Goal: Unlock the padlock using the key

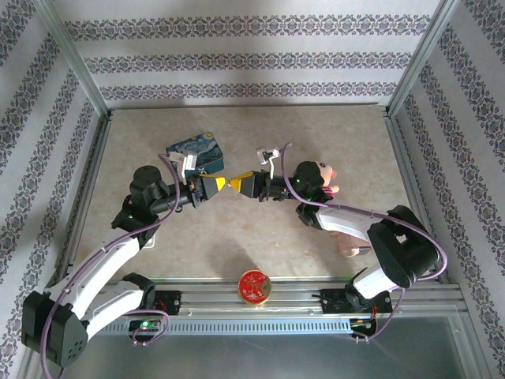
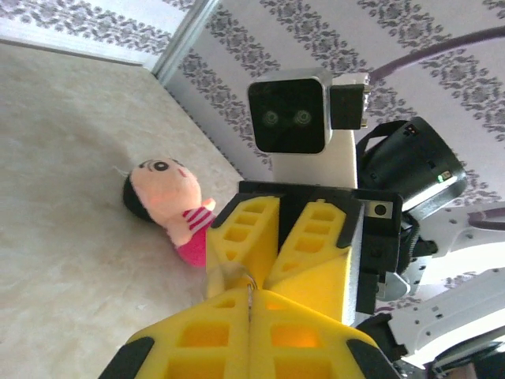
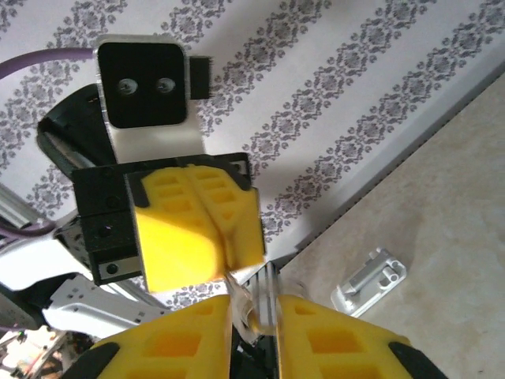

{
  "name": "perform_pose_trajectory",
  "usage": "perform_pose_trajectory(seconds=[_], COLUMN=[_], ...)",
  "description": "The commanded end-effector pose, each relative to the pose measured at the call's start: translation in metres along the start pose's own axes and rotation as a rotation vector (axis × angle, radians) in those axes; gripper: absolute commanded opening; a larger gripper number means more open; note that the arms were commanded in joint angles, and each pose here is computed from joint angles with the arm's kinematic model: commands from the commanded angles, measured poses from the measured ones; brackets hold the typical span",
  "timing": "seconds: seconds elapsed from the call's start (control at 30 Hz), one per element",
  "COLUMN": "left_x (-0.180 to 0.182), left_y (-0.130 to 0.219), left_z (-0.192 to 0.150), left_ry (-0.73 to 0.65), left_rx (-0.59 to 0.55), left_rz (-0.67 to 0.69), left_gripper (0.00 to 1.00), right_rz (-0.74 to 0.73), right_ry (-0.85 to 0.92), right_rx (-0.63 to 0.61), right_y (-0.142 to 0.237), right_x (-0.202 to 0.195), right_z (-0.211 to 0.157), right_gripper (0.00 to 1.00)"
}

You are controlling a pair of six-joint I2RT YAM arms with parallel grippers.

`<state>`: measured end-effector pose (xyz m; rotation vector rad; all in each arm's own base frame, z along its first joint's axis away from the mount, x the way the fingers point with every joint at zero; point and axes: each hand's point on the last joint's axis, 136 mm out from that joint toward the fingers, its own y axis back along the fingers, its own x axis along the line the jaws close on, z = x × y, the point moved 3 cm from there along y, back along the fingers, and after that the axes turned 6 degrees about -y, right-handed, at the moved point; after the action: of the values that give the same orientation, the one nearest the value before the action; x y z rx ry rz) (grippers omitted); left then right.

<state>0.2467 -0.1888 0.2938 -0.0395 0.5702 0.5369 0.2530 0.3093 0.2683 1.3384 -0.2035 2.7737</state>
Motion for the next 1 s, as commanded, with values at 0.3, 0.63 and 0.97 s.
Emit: perform_pose_trajectory(seconds=[0.3,0.63,0.97], left_x=[-0.016,-0.041,-0.045], left_y=[0.019,0.013,0.011], left_z=[0.003,0.014,0.013], left_ry=[-0.14,-0.234,-0.229], left_rx=[0.2,0.111,0.097], left_rz=[0.077,-0.122,-0.179], left_gripper=[0.0,0.0,0.0], right_rz=[-0.117,-0.012,0.1], right_ry=[0.143,0.235,0.251], right_rx=[-0.02,0.009,0.09], right_y=[0.021,0.022,-0.005], right_x=[0.01,0.049,0.064], right_z=[-0.004,-0.007,-0.008], right_gripper=[0.4,0.55,0.5])
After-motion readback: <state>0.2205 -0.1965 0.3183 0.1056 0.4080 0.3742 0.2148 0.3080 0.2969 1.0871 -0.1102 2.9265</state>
